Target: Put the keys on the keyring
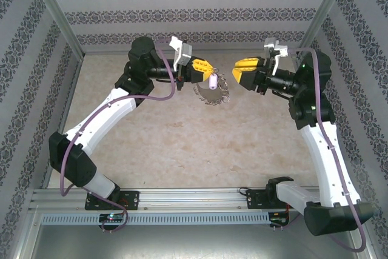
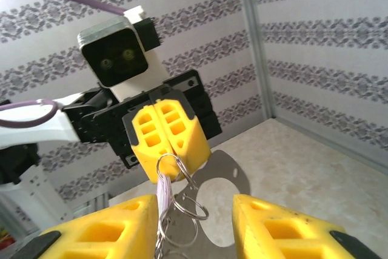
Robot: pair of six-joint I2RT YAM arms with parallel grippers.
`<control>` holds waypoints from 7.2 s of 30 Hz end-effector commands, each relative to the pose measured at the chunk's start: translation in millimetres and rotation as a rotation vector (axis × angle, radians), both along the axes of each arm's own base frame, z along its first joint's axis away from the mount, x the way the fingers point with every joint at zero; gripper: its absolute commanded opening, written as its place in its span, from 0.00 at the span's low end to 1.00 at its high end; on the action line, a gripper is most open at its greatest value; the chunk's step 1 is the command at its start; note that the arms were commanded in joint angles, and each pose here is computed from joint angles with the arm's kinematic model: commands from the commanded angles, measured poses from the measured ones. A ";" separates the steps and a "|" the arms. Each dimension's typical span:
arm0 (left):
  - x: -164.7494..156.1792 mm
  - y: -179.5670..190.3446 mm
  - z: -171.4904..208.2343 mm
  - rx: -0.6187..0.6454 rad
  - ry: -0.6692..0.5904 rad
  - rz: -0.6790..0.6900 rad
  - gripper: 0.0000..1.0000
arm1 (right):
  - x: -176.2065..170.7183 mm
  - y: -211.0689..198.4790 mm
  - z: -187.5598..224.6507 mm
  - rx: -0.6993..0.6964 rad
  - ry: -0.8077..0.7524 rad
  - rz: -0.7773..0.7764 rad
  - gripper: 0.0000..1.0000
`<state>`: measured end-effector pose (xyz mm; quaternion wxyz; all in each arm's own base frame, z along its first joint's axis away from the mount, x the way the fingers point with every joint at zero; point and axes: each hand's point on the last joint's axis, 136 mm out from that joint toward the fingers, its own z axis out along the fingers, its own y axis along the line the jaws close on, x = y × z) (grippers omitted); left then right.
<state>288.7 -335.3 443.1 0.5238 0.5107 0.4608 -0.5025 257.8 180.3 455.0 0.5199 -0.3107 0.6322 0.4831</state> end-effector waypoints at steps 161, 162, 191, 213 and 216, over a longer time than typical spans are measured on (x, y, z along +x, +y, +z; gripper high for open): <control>106.9 0.4 -41.4 0.046 0.605 0.376 0.00 | 43.9 -6.9 -46.1 0.075 0.221 -0.220 0.51; 110.2 1.3 -40.2 0.025 0.624 0.376 0.00 | 46.3 -8.0 -53.0 0.092 0.263 -0.233 0.51; 129.1 8.7 -29.5 -0.126 0.773 0.419 0.00 | 75.4 42.1 -90.6 0.230 0.490 -0.249 0.55; 114.4 6.9 -15.6 -0.193 0.789 0.356 0.00 | 108.8 36.7 -73.0 0.282 0.453 -0.257 0.52; 114.4 6.2 -16.5 -0.193 0.790 0.354 0.00 | 108.9 37.3 -71.0 0.283 0.447 -0.251 0.49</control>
